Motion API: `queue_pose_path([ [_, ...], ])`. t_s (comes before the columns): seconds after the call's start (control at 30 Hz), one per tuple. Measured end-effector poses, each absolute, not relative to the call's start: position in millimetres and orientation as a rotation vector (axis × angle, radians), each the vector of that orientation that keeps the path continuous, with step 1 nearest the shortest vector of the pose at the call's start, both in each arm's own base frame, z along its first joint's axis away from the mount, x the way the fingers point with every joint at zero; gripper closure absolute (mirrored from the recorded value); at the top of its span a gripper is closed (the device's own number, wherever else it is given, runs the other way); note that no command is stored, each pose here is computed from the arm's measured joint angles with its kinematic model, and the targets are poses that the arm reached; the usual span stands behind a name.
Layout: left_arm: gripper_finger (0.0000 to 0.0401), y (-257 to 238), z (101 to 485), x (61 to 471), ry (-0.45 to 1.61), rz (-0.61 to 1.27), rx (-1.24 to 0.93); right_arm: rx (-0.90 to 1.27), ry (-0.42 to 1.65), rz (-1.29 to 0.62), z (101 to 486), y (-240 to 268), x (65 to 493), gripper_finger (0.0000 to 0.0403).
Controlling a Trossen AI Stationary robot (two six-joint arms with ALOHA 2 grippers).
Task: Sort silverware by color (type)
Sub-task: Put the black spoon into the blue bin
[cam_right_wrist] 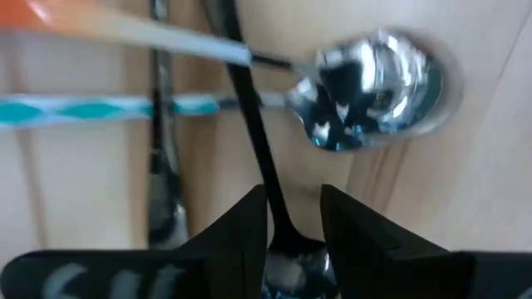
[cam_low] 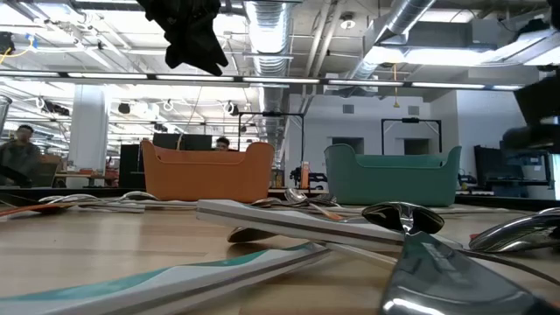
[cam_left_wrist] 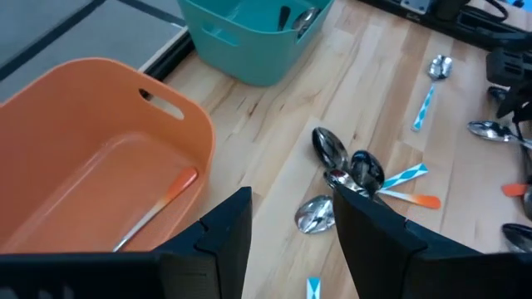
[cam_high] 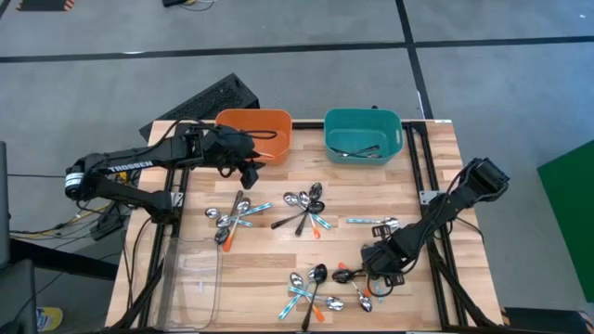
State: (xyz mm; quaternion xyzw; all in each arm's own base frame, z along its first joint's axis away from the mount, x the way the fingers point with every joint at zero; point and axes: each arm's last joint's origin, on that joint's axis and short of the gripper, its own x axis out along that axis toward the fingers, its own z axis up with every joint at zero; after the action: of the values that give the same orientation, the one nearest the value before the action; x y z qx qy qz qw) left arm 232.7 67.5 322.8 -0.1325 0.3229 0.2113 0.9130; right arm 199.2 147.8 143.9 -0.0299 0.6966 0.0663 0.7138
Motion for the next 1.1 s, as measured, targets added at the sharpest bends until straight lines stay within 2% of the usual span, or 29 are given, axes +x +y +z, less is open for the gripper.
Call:
queue_pose_path([
  [0.13,0.0246,67.6,322.8,232.7,0.661,0.445,-0.288,-0.031,1.54,0.125,138.0,144.8,196.1,0.0292],
  [0.3,0.0246,67.6,322.9,232.8,0.658,0.448,-0.295,0.033,1.561,0.089,137.1,144.5,194.6,0.0377],
  [0.33,0.0246,67.7,322.9,232.8,0.657,0.452,-0.295,0.05,1.562,0.085,138.3,144.3,194.0,0.0382],
  [0.47,0.0246,67.9,323.4,233.1,0.65,0.457,-0.3,0.134,1.569,0.062,144.3,144.8,189.9,0.0376],
  [0.57,0.0246,68.1,324.1,233.7,0.639,0.456,-0.3,0.205,1.624,0.13,153.5,146.8,181.1,0.0379],
  [0.67,0.0246,68.7,326.6,235.5,0.607,0.457,-0.297,0.324,1.74,0.217,164.6,145.5,172.1,0.0381],
  [0.87,0.0246,70.1,334.0,240.6,0.513,0.447,-0.287,0.501,1.88,0.206,185.0,135.8,155.6,0.0381],
  [1.0,0.0246,70.4,336.4,241.9,0.484,0.445,-0.288,0.581,1.844,0.205,200.5,128.9,149.6,0.0381],
  [1.1,0.0246,70.5,336.8,242.2,0.479,0.444,-0.288,0.609,1.667,0.214,215.5,120.3,151.9,0.0382],
])
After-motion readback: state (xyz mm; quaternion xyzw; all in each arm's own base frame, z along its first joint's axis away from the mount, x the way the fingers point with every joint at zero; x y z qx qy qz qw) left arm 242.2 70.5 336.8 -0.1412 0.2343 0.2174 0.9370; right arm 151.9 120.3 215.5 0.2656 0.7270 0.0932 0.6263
